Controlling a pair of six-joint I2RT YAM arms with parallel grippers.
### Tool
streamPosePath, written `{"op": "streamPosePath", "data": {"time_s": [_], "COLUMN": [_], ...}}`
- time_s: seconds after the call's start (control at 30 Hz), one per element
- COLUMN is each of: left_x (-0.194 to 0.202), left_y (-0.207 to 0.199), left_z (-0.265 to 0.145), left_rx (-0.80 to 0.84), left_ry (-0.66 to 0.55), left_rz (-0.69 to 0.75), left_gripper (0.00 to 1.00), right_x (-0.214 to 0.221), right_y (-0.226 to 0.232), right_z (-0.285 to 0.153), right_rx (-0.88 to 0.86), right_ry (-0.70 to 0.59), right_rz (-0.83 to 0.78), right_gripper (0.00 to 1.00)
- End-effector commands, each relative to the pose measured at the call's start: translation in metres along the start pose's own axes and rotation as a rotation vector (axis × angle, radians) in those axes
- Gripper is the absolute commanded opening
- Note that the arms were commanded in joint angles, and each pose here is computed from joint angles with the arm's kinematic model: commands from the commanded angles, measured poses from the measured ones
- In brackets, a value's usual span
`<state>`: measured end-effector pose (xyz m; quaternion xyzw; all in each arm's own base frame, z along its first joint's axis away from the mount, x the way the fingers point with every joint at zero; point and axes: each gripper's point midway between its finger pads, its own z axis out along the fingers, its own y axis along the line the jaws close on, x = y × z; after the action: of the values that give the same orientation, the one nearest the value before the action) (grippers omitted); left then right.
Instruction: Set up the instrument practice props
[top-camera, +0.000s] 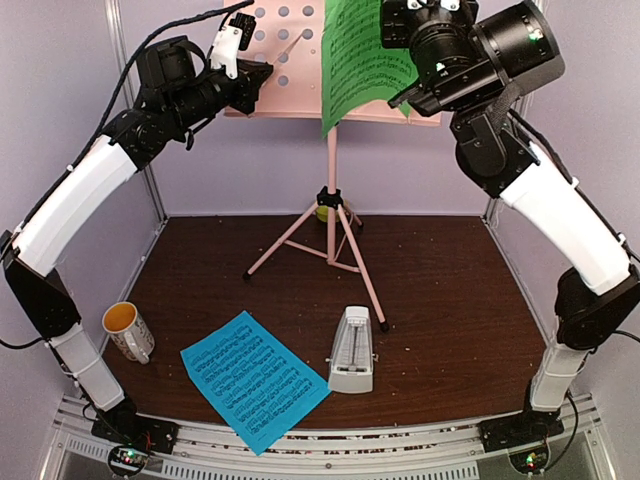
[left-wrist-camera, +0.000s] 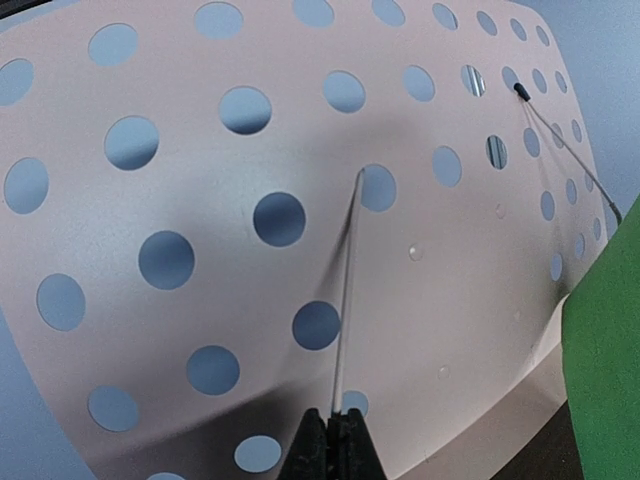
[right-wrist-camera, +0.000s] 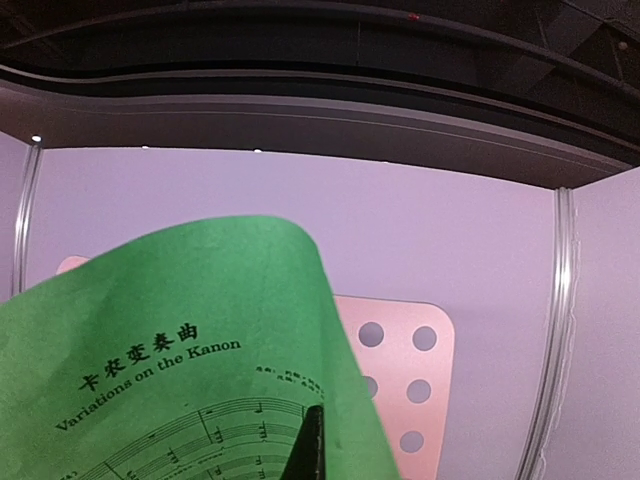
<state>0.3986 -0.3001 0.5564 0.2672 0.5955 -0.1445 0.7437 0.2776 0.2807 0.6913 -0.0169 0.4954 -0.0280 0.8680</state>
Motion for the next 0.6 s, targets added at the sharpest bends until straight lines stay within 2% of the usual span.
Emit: {"op": "streamPosePath", "data": {"time_s": [0.0, 0.03, 0.07, 0.27, 0.37, 0.47, 0.57], "left_x": [-0.051, -0.051, -0.054, -0.078, -0.09, -0.087, -0.066], "left_y": [0.014, 0.013, 0.013, 0.009, 0.006, -0.001, -0.031], "left_z": [-0.016, -0.017, -0.02, -0.049, -0.075, -0.102, -0.132], "left_rx": [-0.032, -0.027, -0.022, 0.026, 0.05, 0.1, 0.271], "left_ry": [-0.167, -0.166, -0.172, -0.219, -0.245, -0.222, -0.183], "left_rz": [-0.013, -0.008, -0.007, 0.01, 0.033, 0.056, 0.07], "left_gripper": [0.0, 0.0, 0.05, 0.53, 0.64, 0.75, 0.85], "right_x": [-0.03, -0.032, -0.034, -0.034, -0.034, -0.031, -0.027], "right_y": [-0.024, -0.024, -0.025, -0.012, -0.008, 0.0, 0.006], "right_z": [-0.01, -0.012, -0.014, -0.033, -0.046, -0.062, -0.078], "right_rx": [-0.036, -0.053, -0.069, -0.207, -0.272, -0.358, -0.439], "right_ry": [-0.023, -0.019, -0.014, 0.032, 0.056, 0.089, 0.126], "right_rz": [-0.01, -0.011, -0.006, -0.052, -0.061, -0.069, -0.052], "right_gripper": [0.0, 0.0, 0.0, 0.0, 0.0, 0.0, 0.0]}}
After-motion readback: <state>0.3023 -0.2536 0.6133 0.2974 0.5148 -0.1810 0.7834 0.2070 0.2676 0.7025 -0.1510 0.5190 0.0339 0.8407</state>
